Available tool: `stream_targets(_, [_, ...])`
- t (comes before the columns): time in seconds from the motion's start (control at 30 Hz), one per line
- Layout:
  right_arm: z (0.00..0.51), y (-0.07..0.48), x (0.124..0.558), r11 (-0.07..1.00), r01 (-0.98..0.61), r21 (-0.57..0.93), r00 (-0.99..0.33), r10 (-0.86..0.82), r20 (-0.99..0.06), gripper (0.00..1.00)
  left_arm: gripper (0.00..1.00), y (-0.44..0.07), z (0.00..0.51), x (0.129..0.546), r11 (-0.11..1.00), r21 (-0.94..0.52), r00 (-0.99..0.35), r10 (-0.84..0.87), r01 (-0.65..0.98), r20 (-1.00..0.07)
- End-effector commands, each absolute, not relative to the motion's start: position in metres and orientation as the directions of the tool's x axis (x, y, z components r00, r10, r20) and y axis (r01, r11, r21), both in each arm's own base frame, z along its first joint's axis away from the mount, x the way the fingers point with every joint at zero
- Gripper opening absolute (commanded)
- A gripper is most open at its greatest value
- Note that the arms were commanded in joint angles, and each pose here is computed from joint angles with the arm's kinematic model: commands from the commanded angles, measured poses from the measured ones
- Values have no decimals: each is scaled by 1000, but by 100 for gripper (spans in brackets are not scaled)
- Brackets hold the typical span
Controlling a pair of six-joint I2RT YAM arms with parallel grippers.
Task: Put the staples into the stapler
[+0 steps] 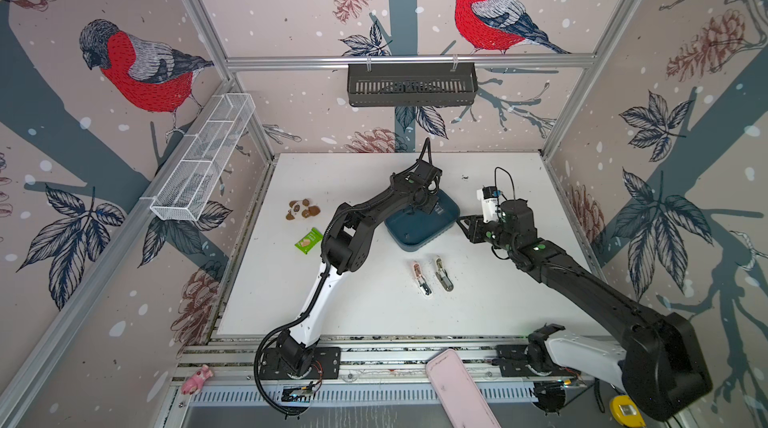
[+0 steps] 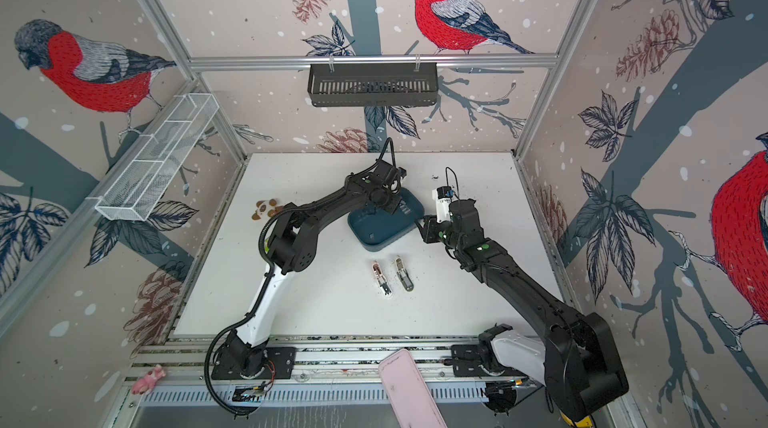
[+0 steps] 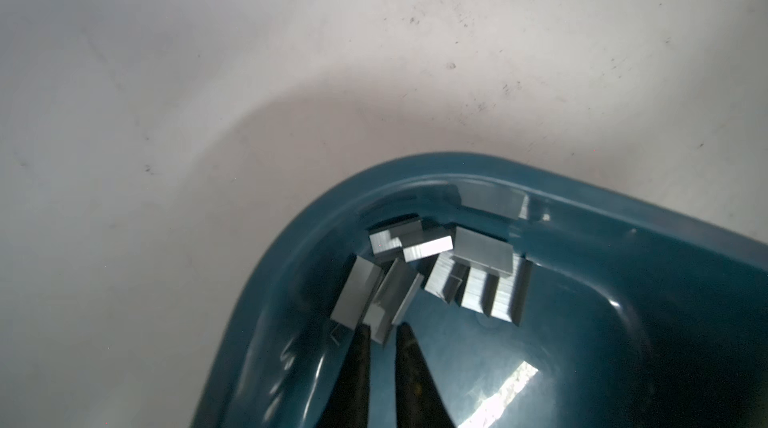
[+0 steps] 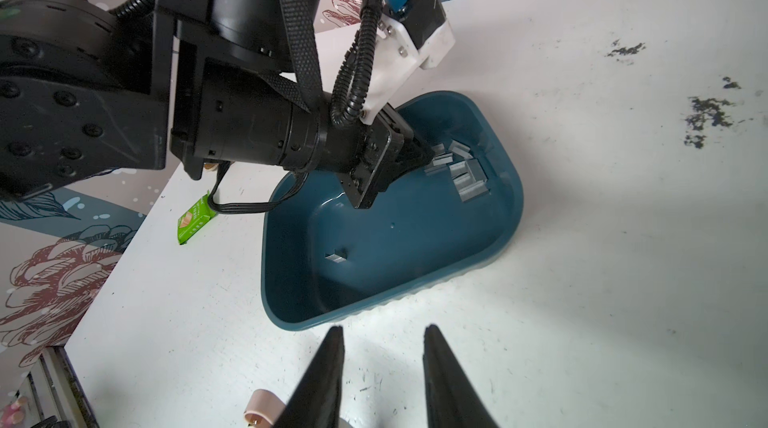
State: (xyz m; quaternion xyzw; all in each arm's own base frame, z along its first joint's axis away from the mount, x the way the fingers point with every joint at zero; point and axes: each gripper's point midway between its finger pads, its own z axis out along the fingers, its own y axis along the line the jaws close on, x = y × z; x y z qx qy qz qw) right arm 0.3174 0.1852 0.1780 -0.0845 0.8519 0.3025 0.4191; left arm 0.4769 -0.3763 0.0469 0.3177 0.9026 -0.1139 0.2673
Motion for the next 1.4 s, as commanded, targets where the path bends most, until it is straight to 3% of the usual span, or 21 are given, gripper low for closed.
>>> stream_targets(0.0, [181,185,317,797,-400,453,-630,121,-768,34,16,-372,41,477,775,-5,-657,532,632,-535])
stream_targets(0.57, [176,185,317,797,-393,458,-639,121,-760,33,19,-373,33,467,752,-19,-661,566,659,-493])
stream_targets(0.73, [176,185,316,796,-390,463,-640,126,-758,33,9,-376,32,456,731,-22,-651,592,682,-476])
stream_targets(1.03, [176,182,314,796,-386,466,-639,134,-758,32,2,-374,33,454,733,-20,-655,595,680,-466])
stream_targets(1.37, [177,179,313,797,-380,470,-636,143,-758,32,0,-362,46,446,756,-14,-673,575,655,-466])
